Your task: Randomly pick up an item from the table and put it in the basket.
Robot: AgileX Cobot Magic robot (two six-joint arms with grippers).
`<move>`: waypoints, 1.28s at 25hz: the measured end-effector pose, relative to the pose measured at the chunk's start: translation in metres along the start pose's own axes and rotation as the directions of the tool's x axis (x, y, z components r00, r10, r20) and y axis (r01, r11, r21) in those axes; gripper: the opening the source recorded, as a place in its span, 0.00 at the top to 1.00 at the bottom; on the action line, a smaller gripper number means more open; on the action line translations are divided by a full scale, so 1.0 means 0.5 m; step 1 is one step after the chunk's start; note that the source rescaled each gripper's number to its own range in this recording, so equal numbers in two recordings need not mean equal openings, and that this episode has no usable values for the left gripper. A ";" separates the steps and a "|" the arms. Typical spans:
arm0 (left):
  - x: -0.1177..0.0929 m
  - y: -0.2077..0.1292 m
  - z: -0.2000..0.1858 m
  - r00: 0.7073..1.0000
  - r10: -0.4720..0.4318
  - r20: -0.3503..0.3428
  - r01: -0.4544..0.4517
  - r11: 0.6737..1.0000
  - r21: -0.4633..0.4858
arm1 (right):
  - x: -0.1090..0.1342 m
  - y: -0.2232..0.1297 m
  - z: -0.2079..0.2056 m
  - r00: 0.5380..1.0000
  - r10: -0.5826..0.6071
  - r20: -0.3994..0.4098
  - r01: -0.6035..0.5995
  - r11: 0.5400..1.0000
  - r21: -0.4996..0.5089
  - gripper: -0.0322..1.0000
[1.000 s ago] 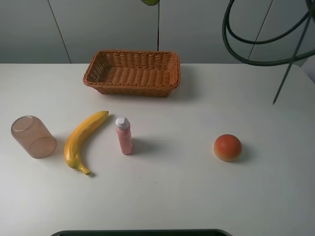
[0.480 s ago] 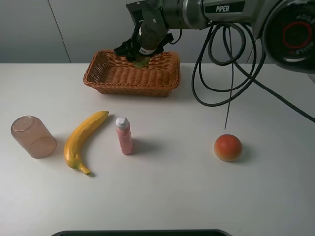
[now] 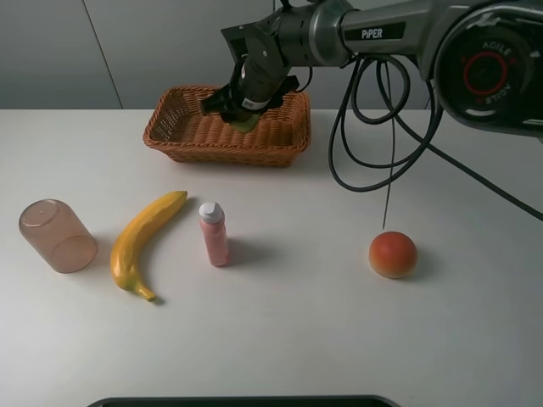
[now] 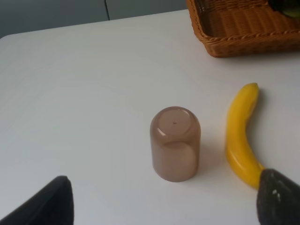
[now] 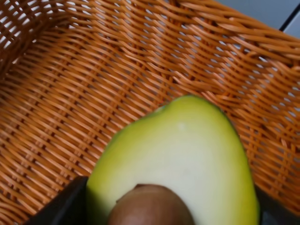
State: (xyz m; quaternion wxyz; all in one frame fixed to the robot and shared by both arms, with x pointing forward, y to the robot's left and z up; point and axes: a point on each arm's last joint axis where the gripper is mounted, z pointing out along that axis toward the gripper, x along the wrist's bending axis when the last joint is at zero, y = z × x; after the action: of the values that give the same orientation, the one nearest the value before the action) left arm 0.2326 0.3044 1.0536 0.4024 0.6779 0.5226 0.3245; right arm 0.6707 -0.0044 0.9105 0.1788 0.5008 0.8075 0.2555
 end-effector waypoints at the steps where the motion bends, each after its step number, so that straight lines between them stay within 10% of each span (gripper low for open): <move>1: 0.000 0.000 0.000 1.000 0.000 0.000 0.000 1.000 0.000 | -0.002 0.000 0.000 1.000 -0.004 0.002 0.004 1.000 0.002 0.95; 3: 0.000 0.000 0.000 1.000 0.000 0.000 0.000 1.000 0.000 | -0.006 0.000 0.001 1.000 -0.014 0.003 0.014 1.000 0.003 0.85; 5: 0.000 0.000 0.000 1.000 -0.007 0.000 0.007 1.000 0.000 | -0.006 0.000 0.001 1.000 -0.027 0.004 0.027 1.000 0.004 0.22; 7: 0.000 0.000 0.000 1.000 -0.007 0.000 0.007 1.000 0.000 | -0.006 0.000 0.001 0.999 -0.033 0.004 0.033 0.999 0.004 0.05; 20: 0.000 0.000 0.000 1.000 0.000 0.000 0.000 1.000 0.000 | -0.007 0.010 -0.025 0.999 -0.036 -0.003 0.036 0.999 0.015 0.01; 32: 0.000 0.000 0.000 1.000 0.000 0.000 0.000 1.000 0.000 | -0.115 0.127 -0.396 0.999 -0.031 -0.031 0.027 0.993 -0.115 0.00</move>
State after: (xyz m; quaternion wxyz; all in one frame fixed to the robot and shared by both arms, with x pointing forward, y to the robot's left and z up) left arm 0.2326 0.3044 1.0536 0.4024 0.6779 0.5226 0.3245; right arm 0.6333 -0.0791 1.1092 0.1976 0.4737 0.8014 0.3072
